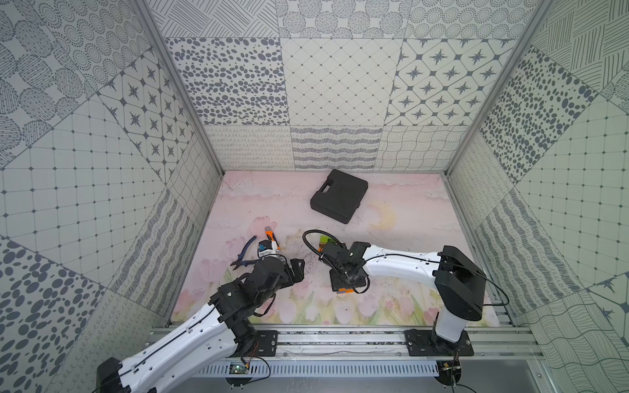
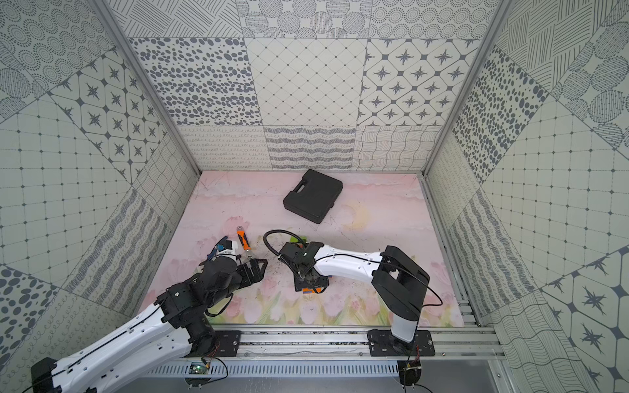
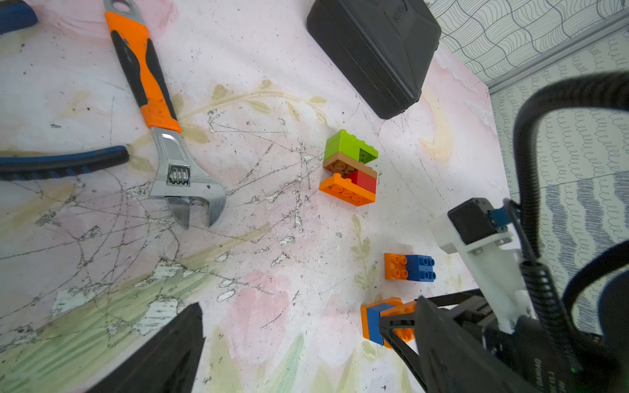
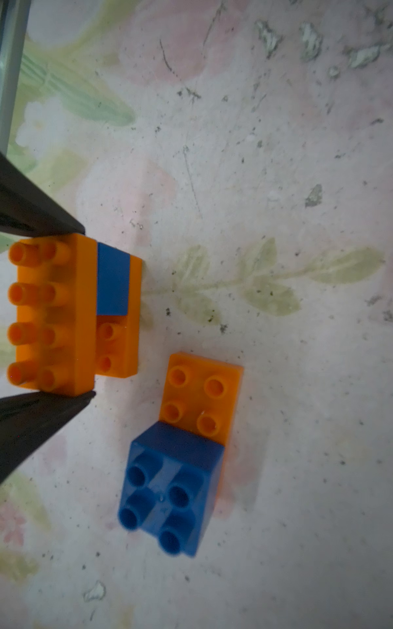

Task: Assemble the number 5 with lego
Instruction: Assemble the lego brick with the lego brick.

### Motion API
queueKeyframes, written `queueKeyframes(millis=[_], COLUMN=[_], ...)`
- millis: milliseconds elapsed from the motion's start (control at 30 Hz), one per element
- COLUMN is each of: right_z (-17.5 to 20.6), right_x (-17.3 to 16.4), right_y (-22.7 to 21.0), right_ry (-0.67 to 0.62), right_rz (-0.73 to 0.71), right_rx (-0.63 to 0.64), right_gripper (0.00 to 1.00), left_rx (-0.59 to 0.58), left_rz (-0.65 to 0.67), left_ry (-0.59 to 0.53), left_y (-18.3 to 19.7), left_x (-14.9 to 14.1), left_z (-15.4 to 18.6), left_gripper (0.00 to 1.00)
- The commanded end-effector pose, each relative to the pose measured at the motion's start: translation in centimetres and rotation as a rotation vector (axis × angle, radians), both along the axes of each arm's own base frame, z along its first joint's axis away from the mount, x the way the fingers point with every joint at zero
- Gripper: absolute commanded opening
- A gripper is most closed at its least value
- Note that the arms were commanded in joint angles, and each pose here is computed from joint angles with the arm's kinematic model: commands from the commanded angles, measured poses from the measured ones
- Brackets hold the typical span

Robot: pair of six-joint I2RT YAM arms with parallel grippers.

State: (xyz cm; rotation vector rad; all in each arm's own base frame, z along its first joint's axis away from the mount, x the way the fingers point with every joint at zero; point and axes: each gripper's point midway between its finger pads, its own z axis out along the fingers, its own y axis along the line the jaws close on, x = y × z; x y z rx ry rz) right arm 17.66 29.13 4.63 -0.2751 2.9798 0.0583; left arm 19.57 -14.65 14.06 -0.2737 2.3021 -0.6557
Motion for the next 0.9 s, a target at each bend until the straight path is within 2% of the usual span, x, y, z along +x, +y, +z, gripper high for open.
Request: queueKeyframes(millis=[0, 233, 567, 867], right_z=[-2.3, -3.5, -7.4, -7.3], right_x=[-0.7, -1.1, -2.8, -2.2], right_y=[-2.1, -2.5, -3.9, -3.4], right_ry=[0.029, 0.05, 0.12, 0.1], right_rz=[-0.014, -0.014, -0.022, -0.015], right_rx=[-0.125, -0.175, -0.244, -0.238], right_gripper=[0.58, 0.59, 0.57, 0.58], left_rx=[0.008, 0.01, 0.005, 0.013], left_rz=[0.027, 0.032, 0.032, 0.023], left_ry=[0.0, 0.0, 0.01, 0.01], left_y=[0.5, 0.6, 0.5, 0.3], left_x=[0.1, 0.2, 0.1, 0.2], left_z=[-0.1, -0.2, -0.5, -0.3], left_gripper=[1.0, 1.0, 1.0, 1.0])
